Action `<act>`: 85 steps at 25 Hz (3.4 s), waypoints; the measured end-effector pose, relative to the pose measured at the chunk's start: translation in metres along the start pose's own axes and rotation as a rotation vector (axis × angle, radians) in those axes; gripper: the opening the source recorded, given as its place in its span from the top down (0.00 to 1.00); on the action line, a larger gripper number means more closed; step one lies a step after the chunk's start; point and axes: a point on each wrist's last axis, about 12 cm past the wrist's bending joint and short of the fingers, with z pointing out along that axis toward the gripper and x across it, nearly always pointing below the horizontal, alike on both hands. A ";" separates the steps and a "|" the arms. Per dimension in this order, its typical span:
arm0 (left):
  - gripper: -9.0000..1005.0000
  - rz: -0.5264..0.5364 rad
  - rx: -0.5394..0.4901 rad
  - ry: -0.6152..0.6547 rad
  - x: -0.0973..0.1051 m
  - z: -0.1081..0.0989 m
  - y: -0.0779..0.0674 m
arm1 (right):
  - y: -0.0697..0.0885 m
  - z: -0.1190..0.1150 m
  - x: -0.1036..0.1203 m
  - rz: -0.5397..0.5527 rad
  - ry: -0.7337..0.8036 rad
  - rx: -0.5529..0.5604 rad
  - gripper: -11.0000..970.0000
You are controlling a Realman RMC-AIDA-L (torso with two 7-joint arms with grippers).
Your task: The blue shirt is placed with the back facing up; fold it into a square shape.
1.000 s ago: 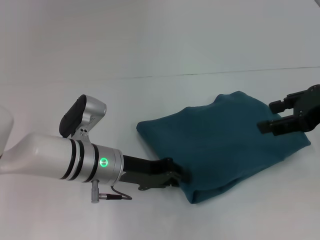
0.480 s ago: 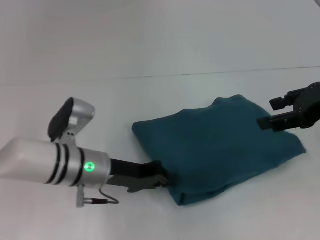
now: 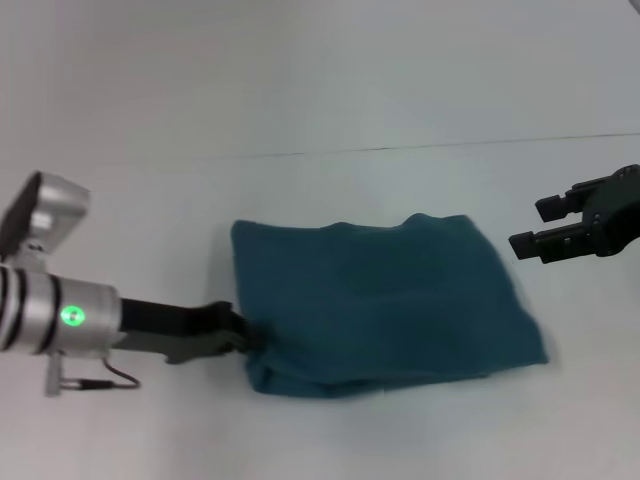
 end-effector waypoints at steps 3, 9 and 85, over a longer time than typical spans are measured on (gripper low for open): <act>0.96 0.014 -0.025 -0.016 -0.006 -0.013 0.004 | 0.000 0.001 -0.001 -0.001 -0.002 -0.002 0.26; 0.93 0.023 -0.084 -0.029 -0.009 -0.028 0.016 | 0.001 0.002 -0.001 0.000 -0.002 -0.006 0.26; 0.05 0.767 0.339 -0.232 0.119 -0.110 0.044 | 0.025 0.023 0.100 -0.076 -0.214 -0.306 0.05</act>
